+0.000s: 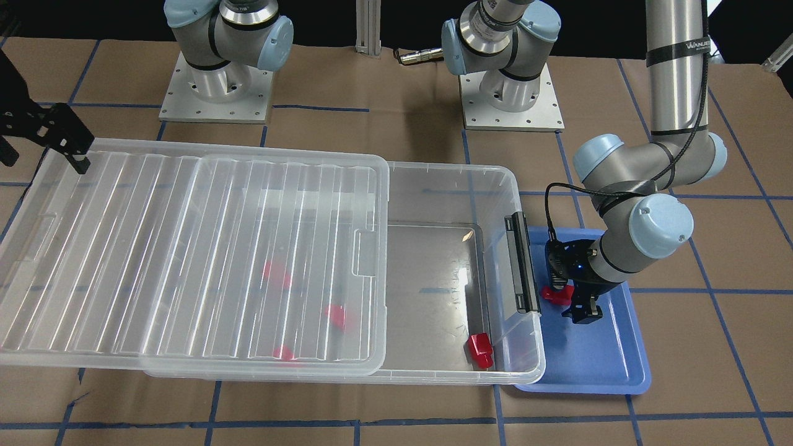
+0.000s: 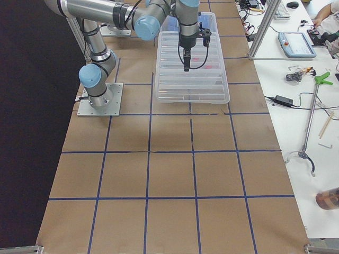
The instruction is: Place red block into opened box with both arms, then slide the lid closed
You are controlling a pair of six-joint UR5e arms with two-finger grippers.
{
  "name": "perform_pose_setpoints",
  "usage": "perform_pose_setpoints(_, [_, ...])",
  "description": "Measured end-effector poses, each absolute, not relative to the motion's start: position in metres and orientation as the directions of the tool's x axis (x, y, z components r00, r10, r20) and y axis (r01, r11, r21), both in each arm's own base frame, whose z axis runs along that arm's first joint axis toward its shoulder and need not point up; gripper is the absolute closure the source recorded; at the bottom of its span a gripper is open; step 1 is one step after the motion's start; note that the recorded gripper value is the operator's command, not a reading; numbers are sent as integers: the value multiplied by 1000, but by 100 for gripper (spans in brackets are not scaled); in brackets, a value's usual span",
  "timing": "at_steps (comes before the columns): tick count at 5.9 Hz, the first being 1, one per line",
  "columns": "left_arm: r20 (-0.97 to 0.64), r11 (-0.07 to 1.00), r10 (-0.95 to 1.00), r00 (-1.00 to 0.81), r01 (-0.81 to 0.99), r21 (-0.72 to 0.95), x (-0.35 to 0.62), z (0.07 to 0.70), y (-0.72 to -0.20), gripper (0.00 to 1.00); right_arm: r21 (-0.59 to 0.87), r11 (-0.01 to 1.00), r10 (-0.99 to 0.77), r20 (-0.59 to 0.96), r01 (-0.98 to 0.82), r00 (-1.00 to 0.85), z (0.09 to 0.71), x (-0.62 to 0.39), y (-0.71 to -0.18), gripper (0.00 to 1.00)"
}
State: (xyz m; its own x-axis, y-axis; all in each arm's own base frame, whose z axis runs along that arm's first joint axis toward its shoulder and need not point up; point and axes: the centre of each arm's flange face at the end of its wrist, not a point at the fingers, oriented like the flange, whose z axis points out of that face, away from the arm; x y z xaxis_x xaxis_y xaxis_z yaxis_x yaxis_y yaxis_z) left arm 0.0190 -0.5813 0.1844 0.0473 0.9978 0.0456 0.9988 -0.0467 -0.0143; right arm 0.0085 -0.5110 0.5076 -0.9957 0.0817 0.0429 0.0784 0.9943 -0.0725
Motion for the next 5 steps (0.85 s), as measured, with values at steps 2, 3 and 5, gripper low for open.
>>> perform_pose_setpoints(2, [39, -45, 998, 45, 999, -4, 20, 193, -583, 95, -93, 994, 60, 34, 57, -998, 533, 111, -538, 0])
perform_pose_setpoints(3, [26, -44, 999, 44, 999, 2, 19, 211, -582, 95, -85, 995, 54, 31, 52, -998, 537, 145, -540, 0])
perform_pose_setpoints(5, [42, -34, 999, 34, 999, -5, 13, 302, -578, 95, -31, 999, 26, 26, 25, -999, 525, 164, -535, 0])
